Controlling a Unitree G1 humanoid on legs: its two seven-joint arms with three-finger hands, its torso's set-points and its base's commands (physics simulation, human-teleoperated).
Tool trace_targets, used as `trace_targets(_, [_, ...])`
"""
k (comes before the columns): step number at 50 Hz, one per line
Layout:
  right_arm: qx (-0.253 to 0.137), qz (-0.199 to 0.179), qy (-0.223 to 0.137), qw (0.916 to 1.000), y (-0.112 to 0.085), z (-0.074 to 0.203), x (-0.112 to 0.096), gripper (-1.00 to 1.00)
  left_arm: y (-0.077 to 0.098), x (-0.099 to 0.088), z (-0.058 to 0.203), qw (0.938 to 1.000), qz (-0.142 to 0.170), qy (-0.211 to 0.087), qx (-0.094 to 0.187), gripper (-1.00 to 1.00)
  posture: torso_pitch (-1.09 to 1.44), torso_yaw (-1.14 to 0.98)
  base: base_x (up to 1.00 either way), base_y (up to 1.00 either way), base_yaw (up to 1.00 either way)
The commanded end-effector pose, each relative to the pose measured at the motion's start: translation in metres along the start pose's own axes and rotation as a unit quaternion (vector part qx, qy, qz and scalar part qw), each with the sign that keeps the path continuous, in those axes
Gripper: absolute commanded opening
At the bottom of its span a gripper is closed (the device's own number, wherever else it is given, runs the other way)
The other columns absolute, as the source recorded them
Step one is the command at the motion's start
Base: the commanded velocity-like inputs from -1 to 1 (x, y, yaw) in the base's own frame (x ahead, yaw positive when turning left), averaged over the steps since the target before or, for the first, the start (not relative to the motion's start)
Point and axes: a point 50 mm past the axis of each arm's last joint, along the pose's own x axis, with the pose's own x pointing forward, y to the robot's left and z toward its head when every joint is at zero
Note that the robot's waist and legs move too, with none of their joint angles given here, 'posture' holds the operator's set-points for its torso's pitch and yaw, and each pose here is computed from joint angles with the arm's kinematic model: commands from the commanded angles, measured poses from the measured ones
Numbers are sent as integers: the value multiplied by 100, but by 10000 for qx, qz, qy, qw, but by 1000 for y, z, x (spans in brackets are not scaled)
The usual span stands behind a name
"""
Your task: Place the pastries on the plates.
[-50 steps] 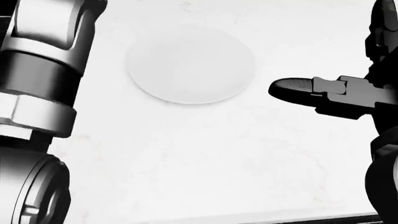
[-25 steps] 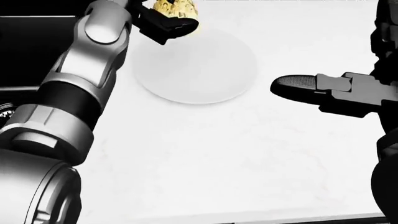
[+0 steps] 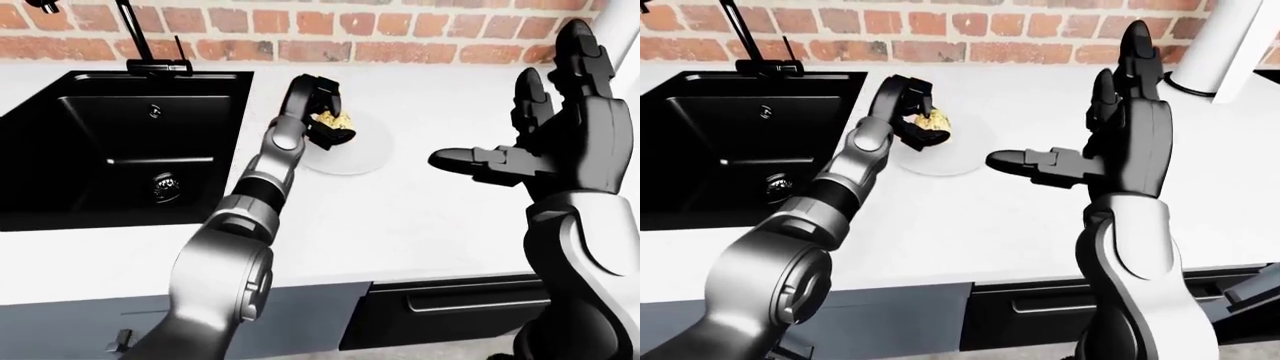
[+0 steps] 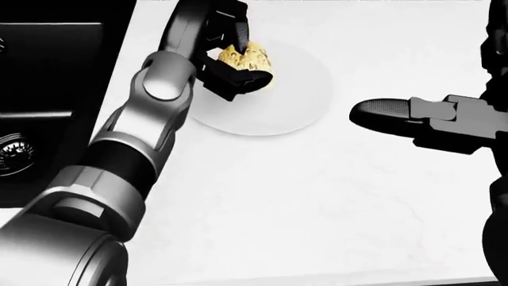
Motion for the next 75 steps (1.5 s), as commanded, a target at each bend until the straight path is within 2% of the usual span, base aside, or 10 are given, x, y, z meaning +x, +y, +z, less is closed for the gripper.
trace_targets(1, [27, -34, -361, 9993, -1, 13, -1, 100, 7, 4, 30, 9982, 151, -585, 9, -100, 5, 0, 0, 0, 0])
trace_targets(9, [32, -29, -373, 9993, -1, 13, -1, 100, 5, 4, 26, 9984, 147, -543, 9, -95, 5, 0, 0, 0, 0])
trace_targets(11, [28, -28, -369, 9993, -1, 13, -1, 100, 2, 3, 25, 9985, 107, -535, 6, -72, 5, 0, 0, 0, 0])
trace_targets(23, [20, -32, -371, 9993, -2, 13, -3, 100, 3, 3, 22, 9987, 114, -503, 26, -27, 5, 0, 0, 0, 0])
trace_targets(26, [20, -29, -369, 9993, -2, 13, -3, 100, 3, 3, 22, 9987, 128, -499, 33, -2, 5, 0, 0, 0, 0])
trace_targets(27, [19, -21, -376, 9993, -1, 14, -3, 100, 3, 3, 22, 9987, 133, -491, 42, 58, 5, 0, 0, 0, 0])
trace_targets(29, [16, -31, -374, 9993, -2, 14, -3, 100, 3, 3, 22, 9987, 129, -486, 43, 100, 5, 0, 0, 0, 0])
trace_targets(43, [28, -13, -379, 9993, -1, 15, -4, 100, 15, 6, 41, 9972, 275, -687, 82, 100, 5, 0, 0, 0, 0])
trace_targets(56, [35, 45, -346, 9994, 4, 10, 1, 100, 68, 1, 90, 9890, 783, -1244, -153, 100, 5, 0, 0, 0, 0])
trace_targets(75, [29, 98, -362, 9993, 7, 11, 4, 100, 111, -95, 126, 9775, 1165, -1725, 349, 100, 5, 0, 0, 0, 0])
